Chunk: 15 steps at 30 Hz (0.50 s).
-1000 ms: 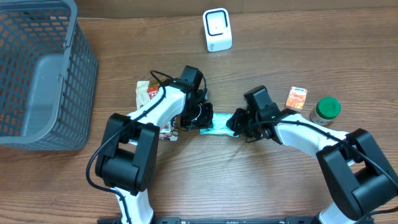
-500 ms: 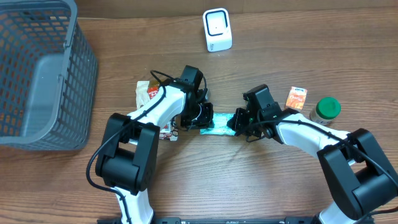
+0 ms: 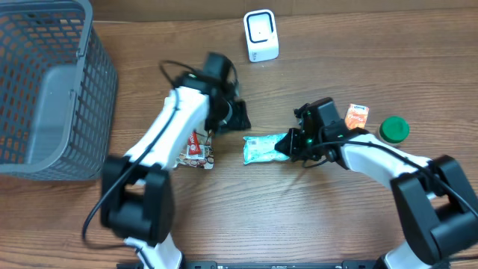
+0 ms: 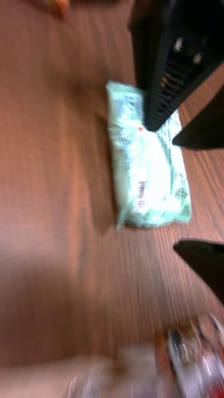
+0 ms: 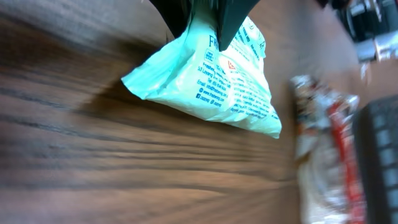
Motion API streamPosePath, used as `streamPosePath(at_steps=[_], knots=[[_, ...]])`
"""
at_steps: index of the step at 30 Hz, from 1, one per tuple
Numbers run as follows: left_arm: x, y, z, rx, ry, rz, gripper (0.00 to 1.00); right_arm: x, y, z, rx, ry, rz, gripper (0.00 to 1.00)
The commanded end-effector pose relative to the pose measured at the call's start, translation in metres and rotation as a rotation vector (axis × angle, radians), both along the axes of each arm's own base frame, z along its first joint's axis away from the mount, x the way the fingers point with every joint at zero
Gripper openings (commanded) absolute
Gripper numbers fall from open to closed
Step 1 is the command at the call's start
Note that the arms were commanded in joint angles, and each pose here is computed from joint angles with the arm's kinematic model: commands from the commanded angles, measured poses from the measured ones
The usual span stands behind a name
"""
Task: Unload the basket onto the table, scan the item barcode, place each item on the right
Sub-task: 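Grasp the wipes pack edge with the right gripper and lift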
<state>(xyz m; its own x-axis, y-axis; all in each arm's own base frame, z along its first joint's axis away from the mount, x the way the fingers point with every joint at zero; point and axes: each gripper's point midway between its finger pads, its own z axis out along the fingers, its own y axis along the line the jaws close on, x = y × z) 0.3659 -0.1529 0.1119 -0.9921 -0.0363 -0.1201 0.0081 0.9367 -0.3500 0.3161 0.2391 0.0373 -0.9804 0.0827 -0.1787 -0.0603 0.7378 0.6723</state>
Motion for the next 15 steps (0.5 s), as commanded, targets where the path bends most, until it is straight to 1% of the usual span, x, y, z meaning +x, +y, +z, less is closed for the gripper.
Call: streamPosePath(at_steps=[1, 3, 5, 6, 8, 9, 11, 15], knots=[[0.017, 0.034, 0.044, 0.061, -0.136, 0.053, 0.5, -0.006, 0.015, 0.06, 0.131, -0.202, 0.191, 0.04], [0.021, 0.057, 0.048, 0.116, -0.153, 0.104, 0.58, -0.015, 0.016, 0.078, 0.16, -0.256, 0.253, 0.04], [0.022, 0.082, 0.046, 0.166, -0.144, 0.157, 0.67, -0.021, 0.012, 0.089, 0.153, -0.284, 0.271, 0.04], [0.022, 0.093, 0.045, 0.188, -0.137, 0.181, 0.73, -0.024, 0.01, 0.093, 0.148, -0.297, 0.281, 0.04], [0.021, 0.115, 0.041, 0.237, -0.122, 0.228, 0.79, -0.03, 0.004, 0.102, 0.138, -0.32, 0.296, 0.04], [0.021, 0.127, 0.04, 0.258, -0.115, 0.251, 0.83, -0.032, 0.001, 0.106, 0.133, -0.33, 0.3, 0.04], [0.021, 0.146, 0.04, 0.285, -0.112, 0.29, 0.87, -0.035, -0.008, 0.115, 0.125, -0.352, 0.297, 0.04], [0.021, 0.166, 0.04, 0.294, -0.112, 0.316, 0.89, -0.034, -0.024, 0.134, 0.123, -0.383, 0.25, 0.04]])
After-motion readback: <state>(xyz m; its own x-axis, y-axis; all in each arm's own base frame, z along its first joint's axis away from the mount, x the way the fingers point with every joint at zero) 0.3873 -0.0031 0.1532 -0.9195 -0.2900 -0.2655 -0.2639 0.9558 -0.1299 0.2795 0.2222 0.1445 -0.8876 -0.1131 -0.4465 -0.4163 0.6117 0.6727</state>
